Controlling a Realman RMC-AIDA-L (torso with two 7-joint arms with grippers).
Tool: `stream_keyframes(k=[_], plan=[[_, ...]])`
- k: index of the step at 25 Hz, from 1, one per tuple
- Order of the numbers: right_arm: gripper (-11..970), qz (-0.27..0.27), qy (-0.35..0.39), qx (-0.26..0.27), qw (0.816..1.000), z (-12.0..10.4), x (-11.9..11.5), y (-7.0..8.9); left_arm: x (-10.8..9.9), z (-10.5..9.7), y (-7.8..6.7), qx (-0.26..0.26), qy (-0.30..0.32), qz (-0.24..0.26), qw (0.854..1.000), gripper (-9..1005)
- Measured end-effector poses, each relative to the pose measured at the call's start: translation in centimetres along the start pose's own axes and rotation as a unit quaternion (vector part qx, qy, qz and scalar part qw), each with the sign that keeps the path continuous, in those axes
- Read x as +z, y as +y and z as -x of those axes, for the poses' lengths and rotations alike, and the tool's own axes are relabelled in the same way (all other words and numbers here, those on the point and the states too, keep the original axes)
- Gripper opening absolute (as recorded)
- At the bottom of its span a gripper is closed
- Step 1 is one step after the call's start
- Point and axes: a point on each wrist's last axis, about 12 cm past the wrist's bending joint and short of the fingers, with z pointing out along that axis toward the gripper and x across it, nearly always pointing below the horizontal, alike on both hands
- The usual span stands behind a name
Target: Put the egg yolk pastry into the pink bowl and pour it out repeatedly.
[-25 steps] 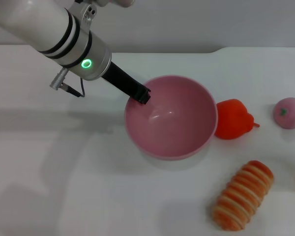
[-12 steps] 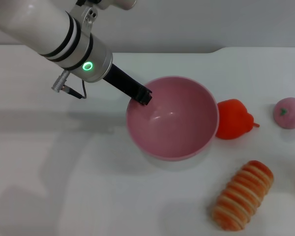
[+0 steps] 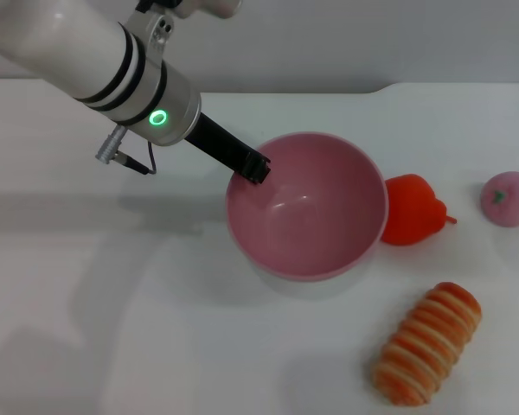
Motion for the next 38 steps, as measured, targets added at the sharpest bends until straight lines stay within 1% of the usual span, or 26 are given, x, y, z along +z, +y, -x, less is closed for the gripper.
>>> stream_keyframes(k=[2, 4, 7, 9, 11, 13, 15, 17, 20, 23, 29, 31, 33, 35, 36, 37, 38], plan=[[165, -0.013, -0.054, -0.017, 0.998, 1.5, -2.3, 0.3, 0.1, 0.1, -0.1, 0.003, 0.001, 0.000, 1.000, 35], [153, -0.028, -0.114, -0.036, 0.992, 3.1, -4.7, 1.0, 0.2, 0.2, -0.3, 0.007, 0.003, 0.000, 1.000, 35], [136, -0.038, -0.208, -0.083, 0.974, 5.2, -7.7, 3.2, 0.2, 0.3, -0.4, 0.009, 0.004, 0.001, 1.000, 35], [136, -0.027, -0.256, -0.117, 0.959, 6.3, -8.8, 4.8, 0.2, 0.3, -0.4, 0.010, 0.004, 0.001, 1.000, 35], [136, 0.000, -0.282, -0.142, 0.949, 7.1, -8.8, 5.9, 0.2, 0.3, -0.4, 0.010, 0.004, 0.001, 1.000, 35], [135, 0.046, -0.295, -0.164, 0.940, 7.9, -8.1, 6.8, 0.2, 0.3, -0.5, 0.010, 0.003, 0.002, 1.000, 35], [135, 0.089, -0.297, -0.183, 0.933, 8.6, -7.1, 7.3, 0.3, 0.3, -0.4, 0.008, 0.004, 0.002, 1.000, 35], [135, 0.113, -0.291, -0.190, 0.931, 9.1, -6.1, 7.5, 0.4, 0.2, -0.4, 0.007, 0.005, 0.002, 1.000, 35], [126, 0.134, -0.284, -0.188, 0.931, 9.5, -5.2, 7.5, 0.4, 0.2, -0.4, 0.007, 0.004, 0.002, 1.000, 35], [112, 0.131, -0.289, -0.178, 0.931, 9.6, -5.0, 7.1, 0.4, 0.3, -0.4, 0.007, 0.003, 0.002, 1.000, 35], [223, 0.121, -0.294, -0.163, 0.934, 9.0, -4.9, 6.5, 0.3, 0.5, -0.4, 0.009, -0.001, 0.004, 1.000, 35], [445, 0.115, -0.298, -0.153, 0.935, 8.6, -4.9, 6.2, 0.3, 0.6, -0.4, 0.010, -0.002, 0.005, 1.000, 35], [449, 0.104, -0.311, -0.138, 0.935, 7.9, -5.1, 5.5, 0.3, 0.8, -0.3, 0.013, -0.010, 0.009, 1.000, 35], [454, 0.091, -0.339, -0.118, 0.929, 6.8, -5.5, 4.5, 0.6, 1.0, -0.4, 0.022, -0.021, 0.018, 0.999, 35], [456, 0.087, -0.363, -0.105, 0.922, 6.0, -5.8, 4.0, 0.9, 1.1, -0.5, 0.034, -0.029, 0.027, 0.999, 35], [458, 0.084, -0.392, -0.088, 0.912, 5.0, -5.9, 3.2, 1.3, 1.2, -0.6, 0.049, -0.041, 0.038, 0.997, 34], [458, 0.086, -0.428, -0.072, 0.897, 3.9, -6.0, 2.6, 1.7, 1.4, -0.8, 0.062, -0.054, 0.048, 0.995, 34]])
